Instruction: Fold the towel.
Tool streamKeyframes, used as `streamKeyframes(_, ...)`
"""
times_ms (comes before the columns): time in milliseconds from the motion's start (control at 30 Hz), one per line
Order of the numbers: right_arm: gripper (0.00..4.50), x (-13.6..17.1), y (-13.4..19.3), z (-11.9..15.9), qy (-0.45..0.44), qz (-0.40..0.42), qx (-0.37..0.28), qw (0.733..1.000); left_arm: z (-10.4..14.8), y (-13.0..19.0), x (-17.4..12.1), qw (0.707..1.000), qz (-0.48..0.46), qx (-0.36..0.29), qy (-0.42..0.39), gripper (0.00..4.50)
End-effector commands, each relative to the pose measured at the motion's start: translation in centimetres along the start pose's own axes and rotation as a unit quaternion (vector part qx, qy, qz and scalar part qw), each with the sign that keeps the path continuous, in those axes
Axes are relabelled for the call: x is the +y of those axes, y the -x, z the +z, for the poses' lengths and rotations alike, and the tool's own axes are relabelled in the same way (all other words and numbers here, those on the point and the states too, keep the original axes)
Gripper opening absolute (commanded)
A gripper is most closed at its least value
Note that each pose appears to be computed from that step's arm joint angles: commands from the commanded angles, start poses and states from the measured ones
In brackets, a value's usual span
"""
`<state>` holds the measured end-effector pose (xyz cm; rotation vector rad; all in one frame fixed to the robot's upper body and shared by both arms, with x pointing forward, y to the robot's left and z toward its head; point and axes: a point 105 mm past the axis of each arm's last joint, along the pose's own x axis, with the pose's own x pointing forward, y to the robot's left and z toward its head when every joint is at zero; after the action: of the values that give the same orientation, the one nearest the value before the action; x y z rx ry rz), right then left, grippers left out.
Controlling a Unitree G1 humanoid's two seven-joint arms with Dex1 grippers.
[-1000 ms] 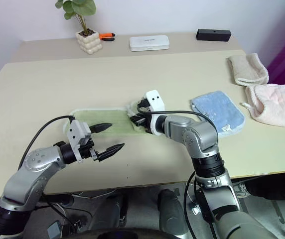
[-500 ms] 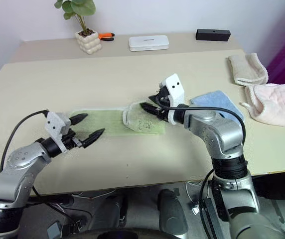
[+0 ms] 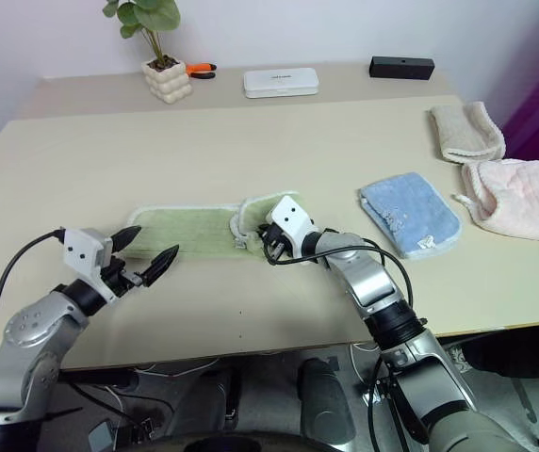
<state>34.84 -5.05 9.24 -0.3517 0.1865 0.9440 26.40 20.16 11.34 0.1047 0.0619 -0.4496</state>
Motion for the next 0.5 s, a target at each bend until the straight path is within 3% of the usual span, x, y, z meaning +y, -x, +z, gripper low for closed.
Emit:
streamKeyframes(33, 0.92, -1.4, 1.6, 5.1, 0.011, -0.004, -0.081, 0.997, 0.4, 1.7, 0.0, 0.999, 0.016, 0.003, 0.031, 4.5)
streamKeyframes(100, 1.69, -1.4, 2.6, 7.9, 0.063, 0.007, -0.117, 0.991, -0.3, 2.5, 0.1, 0.996, 0.035, 0.017, 0.085, 4.5)
streamKeyframes(267, 4.22, 1.6, 4.0, 11.0, 0.21, 0.084, -0.135, 0.965, -2.3, 3.1, 1.4, 0.967, 0.116, 0.047, 0.223, 4.5)
streamKeyframes(300, 4.44, 2.3, 4.2, 11.2, 0.227, 0.099, -0.136, 0.959, -2.6, 3.0, 1.6, 0.96, 0.132, 0.053, 0.243, 4.5)
streamKeyframes(400, 4.44, 3.6, 4.0, 10.8, 0.223, 0.125, -0.142, 0.956, -3.9, 2.3, 2.7, 0.922, 0.186, 0.062, 0.333, 4.5)
streamKeyframes(500, 4.44, 4.2, 3.7, 9.9, 0.235, 0.128, -0.134, 0.954, -3.5, 1.4, 2.9, 0.902, 0.193, 0.052, 0.382, 4.5)
